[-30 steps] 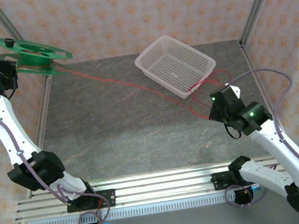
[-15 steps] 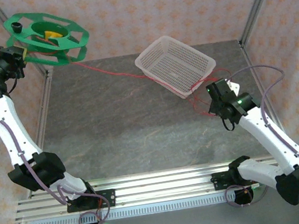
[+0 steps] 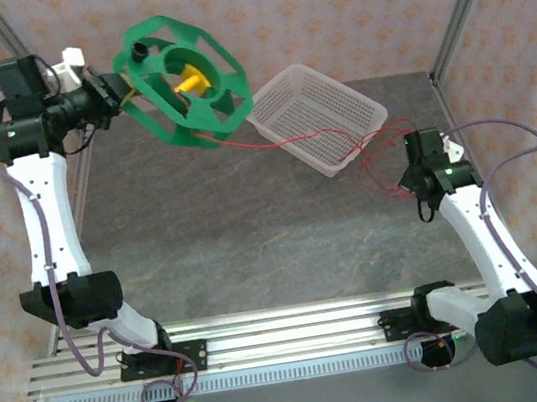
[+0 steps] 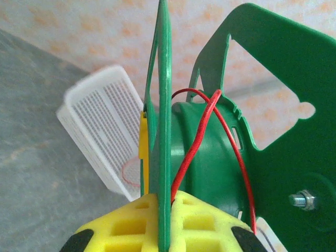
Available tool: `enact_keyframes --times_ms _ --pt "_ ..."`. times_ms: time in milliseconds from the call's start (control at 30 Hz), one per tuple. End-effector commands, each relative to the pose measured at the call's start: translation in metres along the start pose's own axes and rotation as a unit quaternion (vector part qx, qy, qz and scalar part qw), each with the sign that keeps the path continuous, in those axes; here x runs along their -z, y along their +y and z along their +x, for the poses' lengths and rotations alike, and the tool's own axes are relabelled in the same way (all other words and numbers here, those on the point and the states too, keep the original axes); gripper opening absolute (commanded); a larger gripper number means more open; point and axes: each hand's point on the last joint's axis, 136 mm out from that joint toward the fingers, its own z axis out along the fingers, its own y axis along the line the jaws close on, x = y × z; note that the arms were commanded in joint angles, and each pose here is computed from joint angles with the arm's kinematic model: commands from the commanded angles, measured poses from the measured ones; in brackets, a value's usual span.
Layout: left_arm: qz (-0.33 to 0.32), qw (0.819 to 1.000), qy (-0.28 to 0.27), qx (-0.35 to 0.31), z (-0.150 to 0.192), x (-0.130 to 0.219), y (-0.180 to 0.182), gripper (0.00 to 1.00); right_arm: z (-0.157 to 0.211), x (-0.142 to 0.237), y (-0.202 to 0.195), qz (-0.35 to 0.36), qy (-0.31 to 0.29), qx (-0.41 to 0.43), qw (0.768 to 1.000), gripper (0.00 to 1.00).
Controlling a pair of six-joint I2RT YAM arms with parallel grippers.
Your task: Wrap the cables
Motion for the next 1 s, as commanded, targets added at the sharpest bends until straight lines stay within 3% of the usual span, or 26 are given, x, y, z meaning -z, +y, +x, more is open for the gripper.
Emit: enact_keyframes --times_ms 0,100,167,233,333,467,600,700,767,867,967 --pt "0.052 0.994 0.055 -0.085 0.027 -0.009 -0.034 0.0 -0.002 -0.006 -0.015 0.012 0.0 -0.005 1.0 0.0" --pt "0.032 0.993 0.063 -0.095 0.034 -0.02 -0.028 0.0 0.0 -0.013 -0.012 -0.006 0.019 -0.02 1.0 0.0" --pt "0.004 0.993 0.054 -0.103 0.033 -0.023 -0.019 0.0 0.003 -0.015 0.006 -0.053 0.039 -0.027 0.997 0.01" --pt "-0.027 0.993 0.032 -0.111 0.027 -0.022 -0.012 0.0 0.008 -0.013 0.032 -0.124 0.059 -0.034 0.99 0.19" --pt "-0.065 0.99 -0.008 -0.125 0.013 -0.014 -0.008 0.0 0.008 0.001 0.068 -0.226 0.079 -0.053 0.97 0.36" --pt "-0.085 0.986 -0.049 -0.134 0.0 -0.001 -0.016 0.0 -0.002 0.028 0.087 -0.291 0.076 -0.071 0.951 0.47" --pt "-0.059 0.986 -0.065 -0.138 -0.003 0.008 -0.033 0.0 -0.007 0.058 0.095 -0.337 0.073 -0.072 0.936 0.69" --pt "-0.045 0.987 -0.065 -0.137 -0.004 0.007 -0.039 0.0 -0.001 0.065 0.097 -0.341 0.096 -0.061 0.933 0.84" --pt "-0.047 0.988 -0.065 -0.132 -0.006 0.006 -0.038 0.0 0.018 0.055 0.093 -0.313 0.154 -0.041 0.936 0.88" --pt "-0.042 0.989 -0.065 -0.127 -0.01 0.003 -0.04 0.0 0.061 0.041 0.089 -0.294 0.256 -0.008 0.921 0.94" --pt "-0.045 0.988 -0.068 -0.129 -0.012 0.004 -0.039 0.0 0.065 0.039 0.071 -0.266 0.225 0.001 0.937 0.97"
